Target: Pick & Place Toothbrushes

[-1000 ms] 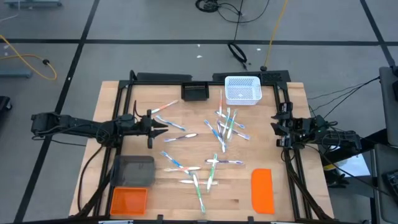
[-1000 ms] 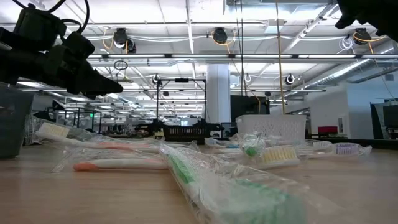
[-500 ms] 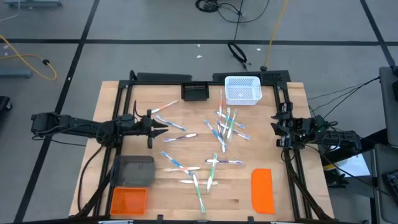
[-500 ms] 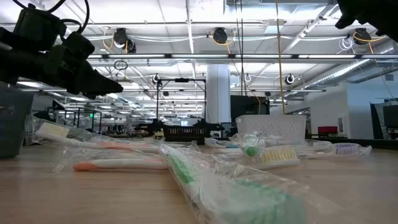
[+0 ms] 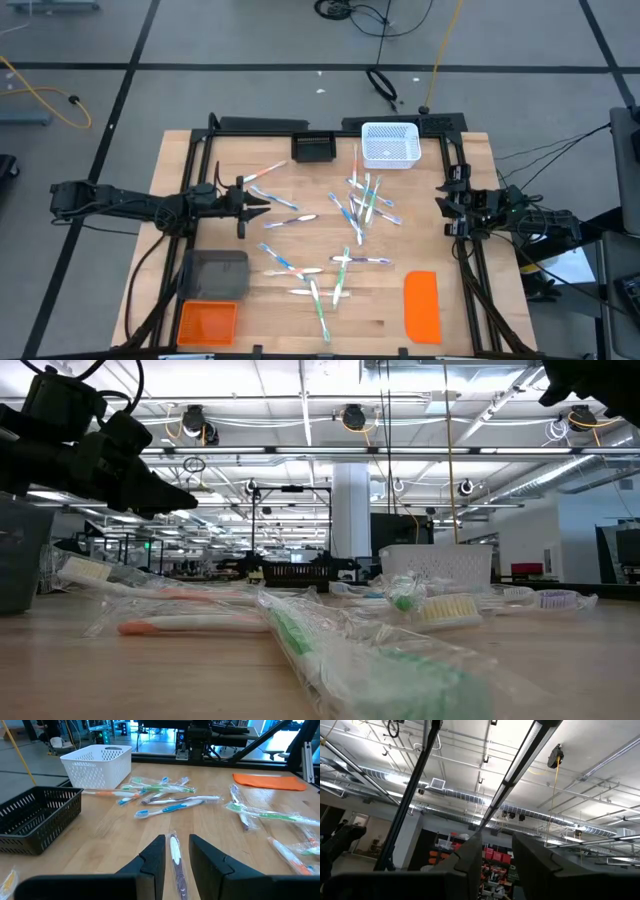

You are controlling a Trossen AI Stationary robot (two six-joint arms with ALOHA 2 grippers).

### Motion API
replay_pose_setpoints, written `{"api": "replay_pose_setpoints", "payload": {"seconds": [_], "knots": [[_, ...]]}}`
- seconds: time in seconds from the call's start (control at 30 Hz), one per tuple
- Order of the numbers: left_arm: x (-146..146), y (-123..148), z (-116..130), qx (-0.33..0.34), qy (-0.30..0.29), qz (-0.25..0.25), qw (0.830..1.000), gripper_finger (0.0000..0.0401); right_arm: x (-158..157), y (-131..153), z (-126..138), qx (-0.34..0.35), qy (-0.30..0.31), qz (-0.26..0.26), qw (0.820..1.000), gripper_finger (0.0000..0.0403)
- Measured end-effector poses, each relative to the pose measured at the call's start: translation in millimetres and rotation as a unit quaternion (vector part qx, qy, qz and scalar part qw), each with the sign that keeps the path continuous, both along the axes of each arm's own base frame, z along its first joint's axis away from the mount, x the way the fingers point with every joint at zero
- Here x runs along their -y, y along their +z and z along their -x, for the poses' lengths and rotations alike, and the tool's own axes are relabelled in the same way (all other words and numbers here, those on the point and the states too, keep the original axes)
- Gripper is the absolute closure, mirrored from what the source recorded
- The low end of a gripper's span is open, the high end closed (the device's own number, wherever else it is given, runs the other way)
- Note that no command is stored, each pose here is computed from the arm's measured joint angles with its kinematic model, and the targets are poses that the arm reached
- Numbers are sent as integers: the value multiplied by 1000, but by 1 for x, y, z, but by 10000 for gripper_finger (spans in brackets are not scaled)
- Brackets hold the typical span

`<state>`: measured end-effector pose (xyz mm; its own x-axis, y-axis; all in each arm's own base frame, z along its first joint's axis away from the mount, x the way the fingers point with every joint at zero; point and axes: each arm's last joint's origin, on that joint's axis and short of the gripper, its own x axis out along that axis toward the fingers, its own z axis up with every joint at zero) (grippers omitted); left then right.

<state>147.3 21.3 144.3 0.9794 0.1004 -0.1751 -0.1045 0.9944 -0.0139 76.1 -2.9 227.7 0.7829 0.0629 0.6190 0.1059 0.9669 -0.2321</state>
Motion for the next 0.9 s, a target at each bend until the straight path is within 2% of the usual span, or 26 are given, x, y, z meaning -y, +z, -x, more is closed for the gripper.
{"api": "replay_pose_setpoints", "payload": {"seconds": [0.47,0.53,0.63,0.8,0.9], "knots": [[-1,0,0,2,13,-3,1000,316,0,1,1,5,-4,2,1000,303],[-1,1,0,4,13,-3,1000,316,1,0,0,4,-24,-4,1000,303],[-1,1,0,4,13,-3,1000,316,2,0,0,2,-16,-25,1000,303],[-1,1,0,6,13,-3,1000,316,2,1,-1,2,-18,-22,1000,303],[-1,1,0,7,13,-3,1000,316,2,-1,-9,-24,-14,-27,999,303]]}}
